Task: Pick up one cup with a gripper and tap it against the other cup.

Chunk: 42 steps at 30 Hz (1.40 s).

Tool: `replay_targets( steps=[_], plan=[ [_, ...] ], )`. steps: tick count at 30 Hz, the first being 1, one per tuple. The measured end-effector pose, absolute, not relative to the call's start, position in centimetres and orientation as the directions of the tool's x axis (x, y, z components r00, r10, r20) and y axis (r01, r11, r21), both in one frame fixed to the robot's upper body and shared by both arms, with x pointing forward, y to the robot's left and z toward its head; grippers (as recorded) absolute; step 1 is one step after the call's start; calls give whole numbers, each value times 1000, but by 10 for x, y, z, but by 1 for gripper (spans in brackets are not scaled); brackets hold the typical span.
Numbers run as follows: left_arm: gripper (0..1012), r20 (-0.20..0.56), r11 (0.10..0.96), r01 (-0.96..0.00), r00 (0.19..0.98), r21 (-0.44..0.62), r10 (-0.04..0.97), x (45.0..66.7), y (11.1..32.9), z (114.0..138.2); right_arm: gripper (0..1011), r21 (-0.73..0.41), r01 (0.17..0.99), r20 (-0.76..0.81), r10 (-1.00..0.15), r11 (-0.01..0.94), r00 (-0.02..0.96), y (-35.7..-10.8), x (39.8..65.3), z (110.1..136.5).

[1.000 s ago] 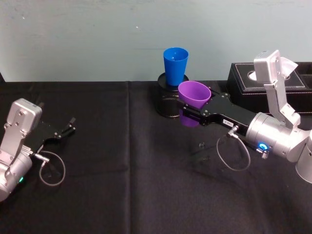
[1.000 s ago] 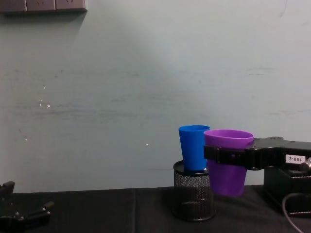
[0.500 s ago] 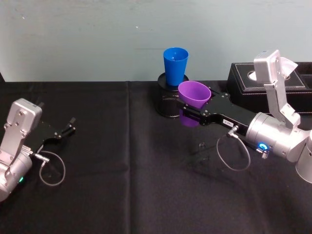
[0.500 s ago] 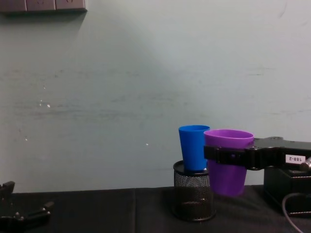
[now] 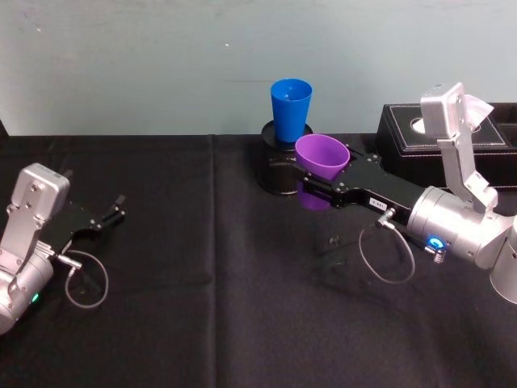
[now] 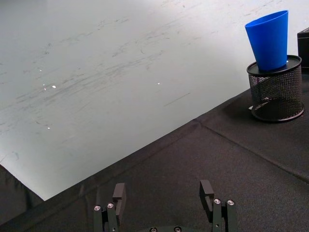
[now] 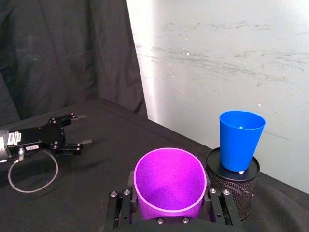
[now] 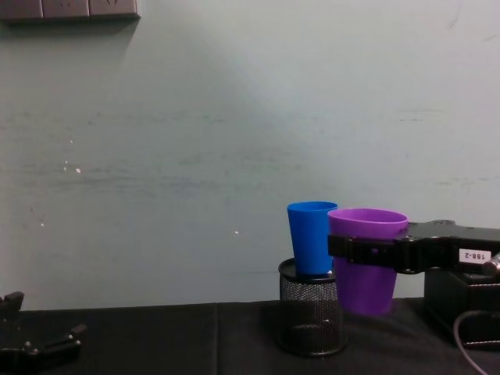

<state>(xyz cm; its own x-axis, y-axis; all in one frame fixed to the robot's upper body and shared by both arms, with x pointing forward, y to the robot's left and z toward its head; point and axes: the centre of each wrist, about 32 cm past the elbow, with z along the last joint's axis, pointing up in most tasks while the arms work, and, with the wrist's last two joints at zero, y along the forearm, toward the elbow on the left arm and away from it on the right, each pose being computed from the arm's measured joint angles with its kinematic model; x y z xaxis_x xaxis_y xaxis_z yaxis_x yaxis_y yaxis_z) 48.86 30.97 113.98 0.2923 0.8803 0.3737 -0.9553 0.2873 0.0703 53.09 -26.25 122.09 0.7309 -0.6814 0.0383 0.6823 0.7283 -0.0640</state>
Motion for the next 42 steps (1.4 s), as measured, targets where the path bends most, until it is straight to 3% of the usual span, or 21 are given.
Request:
replay_targets(
  steps=[42],
  plan=[
    [1000, 374, 287, -955, 292, 70, 880, 489, 310, 1140, 722, -64, 682, 38, -681, 728, 731, -262, 531, 1221]
  ],
)
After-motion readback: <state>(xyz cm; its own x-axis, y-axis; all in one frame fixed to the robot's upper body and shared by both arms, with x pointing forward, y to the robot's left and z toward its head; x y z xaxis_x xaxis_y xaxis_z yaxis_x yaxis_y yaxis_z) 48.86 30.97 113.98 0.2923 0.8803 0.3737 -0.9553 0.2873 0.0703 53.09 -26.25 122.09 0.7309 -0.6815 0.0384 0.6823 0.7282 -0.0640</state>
